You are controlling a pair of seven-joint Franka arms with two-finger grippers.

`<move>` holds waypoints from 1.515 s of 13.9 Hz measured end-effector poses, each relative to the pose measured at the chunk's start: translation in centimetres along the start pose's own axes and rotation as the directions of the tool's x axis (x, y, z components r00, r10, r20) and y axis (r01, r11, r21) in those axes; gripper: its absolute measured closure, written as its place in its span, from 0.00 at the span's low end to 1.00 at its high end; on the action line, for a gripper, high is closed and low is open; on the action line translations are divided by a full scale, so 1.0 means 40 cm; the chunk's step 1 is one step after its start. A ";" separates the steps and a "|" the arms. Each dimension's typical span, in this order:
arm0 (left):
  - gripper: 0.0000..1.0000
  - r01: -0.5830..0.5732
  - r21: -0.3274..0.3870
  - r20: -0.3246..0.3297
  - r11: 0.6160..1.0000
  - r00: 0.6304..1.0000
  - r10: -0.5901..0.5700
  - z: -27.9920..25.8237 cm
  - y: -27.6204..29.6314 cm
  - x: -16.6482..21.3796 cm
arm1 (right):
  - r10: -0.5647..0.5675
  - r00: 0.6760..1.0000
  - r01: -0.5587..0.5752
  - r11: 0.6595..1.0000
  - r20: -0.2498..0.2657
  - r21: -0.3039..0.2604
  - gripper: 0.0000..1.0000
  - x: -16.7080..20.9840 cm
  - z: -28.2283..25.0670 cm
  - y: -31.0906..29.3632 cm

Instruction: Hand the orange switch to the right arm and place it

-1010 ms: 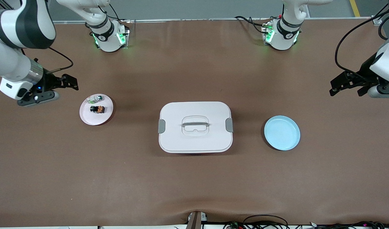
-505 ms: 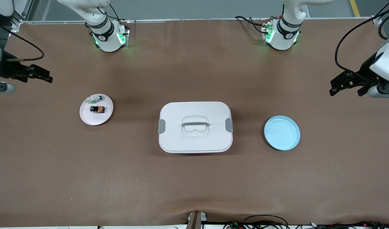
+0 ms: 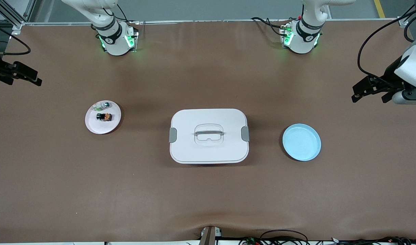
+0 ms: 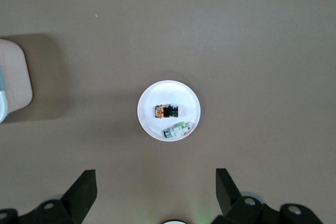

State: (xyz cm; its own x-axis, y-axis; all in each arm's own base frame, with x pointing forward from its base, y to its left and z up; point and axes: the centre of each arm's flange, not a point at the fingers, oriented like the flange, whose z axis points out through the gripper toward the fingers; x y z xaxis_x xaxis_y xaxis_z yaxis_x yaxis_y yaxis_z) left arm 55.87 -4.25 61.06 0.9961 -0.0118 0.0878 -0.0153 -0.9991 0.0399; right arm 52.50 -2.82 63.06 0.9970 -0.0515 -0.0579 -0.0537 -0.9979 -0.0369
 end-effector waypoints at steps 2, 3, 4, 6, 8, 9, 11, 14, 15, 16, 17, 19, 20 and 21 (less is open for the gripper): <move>0.00 0.000 0.000 0.000 1.000 1.000 0.000 0.000 0.000 0.000 | -0.042 0.999 0.042 0.999 0.001 -0.007 0.00 -0.005 -0.011 -0.074; 0.00 0.000 0.000 0.001 1.000 1.000 0.000 0.000 0.000 0.000 | -0.037 0.999 0.038 0.999 0.009 -0.012 0.00 -0.012 -0.011 -0.120; 0.00 0.000 0.000 0.001 1.000 1.000 0.000 0.000 0.000 0.000 | -0.023 1.000 0.023 1.000 0.012 -0.017 0.00 -0.017 -0.010 -0.158; 0.00 0.001 0.000 0.001 1.000 1.000 -0.001 0.000 -0.001 0.000 | -0.007 1.000 0.008 1.000 0.010 -0.021 0.00 -0.022 -0.010 -0.198; 0.00 0.003 0.000 0.002 1.000 1.000 -0.003 0.000 -0.004 0.000 | 0.009 1.000 -0.009 1.000 0.004 -0.019 0.00 -0.021 -0.016 -0.193; 0.00 0.003 0.000 0.002 1.000 1.000 -0.003 0.000 -0.005 0.000 | 0.015 1.000 -0.015 1.000 -0.002 -0.018 0.00 -0.020 -0.023 -0.185; 0.00 0.004 0.001 0.003 1.000 1.000 -0.004 0.000 -0.006 0.000 | 0.036 0.999 -0.036 0.999 -0.022 -0.012 0.00 -0.020 -0.048 -0.181; 0.00 0.006 0.001 0.004 1.000 1.000 -0.006 0.001 -0.008 0.000 | 0.070 0.997 -0.071 0.997 -0.034 -0.007 0.00 -0.032 -0.088 -0.191; 0.00 0.006 0.001 0.005 1.000 1.000 -0.006 0.001 -0.008 -0.001 | 0.071 0.997 -0.071 0.997 -0.033 -0.007 0.00 -0.038 -0.101 -0.191; 0.00 0.006 0.001 0.006 1.000 1.000 -0.006 0.002 -0.008 -0.001 | 0.071 0.997 -0.071 0.997 -0.035 -0.006 0.00 -0.042 -0.112 -0.191; 0.00 0.006 0.001 0.006 1.000 1.000 -0.006 0.002 -0.008 -0.001 | 0.071 0.997 -0.071 0.997 -0.037 -0.006 0.00 -0.043 -0.117 -0.191; 0.00 0.006 0.001 0.007 1.000 1.000 -0.006 0.003 -0.008 0.000 | 0.050 0.998 -0.050 0.999 -0.026 -0.008 0.00 -0.032 -0.105 -0.191; 0.00 0.006 0.001 0.007 1.000 1.000 -0.006 0.003 -0.008 0.000 | 0.029 0.999 -0.030 1.000 -0.018 -0.010 0.00 -0.023 -0.094 -0.189; 0.00 0.006 0.001 0.007 1.000 1.000 -0.006 0.003 -0.008 0.000 | 0.014 1.000 -0.014 1.000 -0.012 -0.011 0.00 -0.015 -0.086 -0.186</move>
State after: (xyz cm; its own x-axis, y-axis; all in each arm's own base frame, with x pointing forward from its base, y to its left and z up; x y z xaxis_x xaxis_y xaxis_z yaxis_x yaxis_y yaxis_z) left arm 55.87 -3.92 60.92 0.9968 -0.0062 0.0801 -0.0094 -0.9992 0.0394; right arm 52.47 4.50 66.79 0.9967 -0.0663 -0.0470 -0.0675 -0.9974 -0.0255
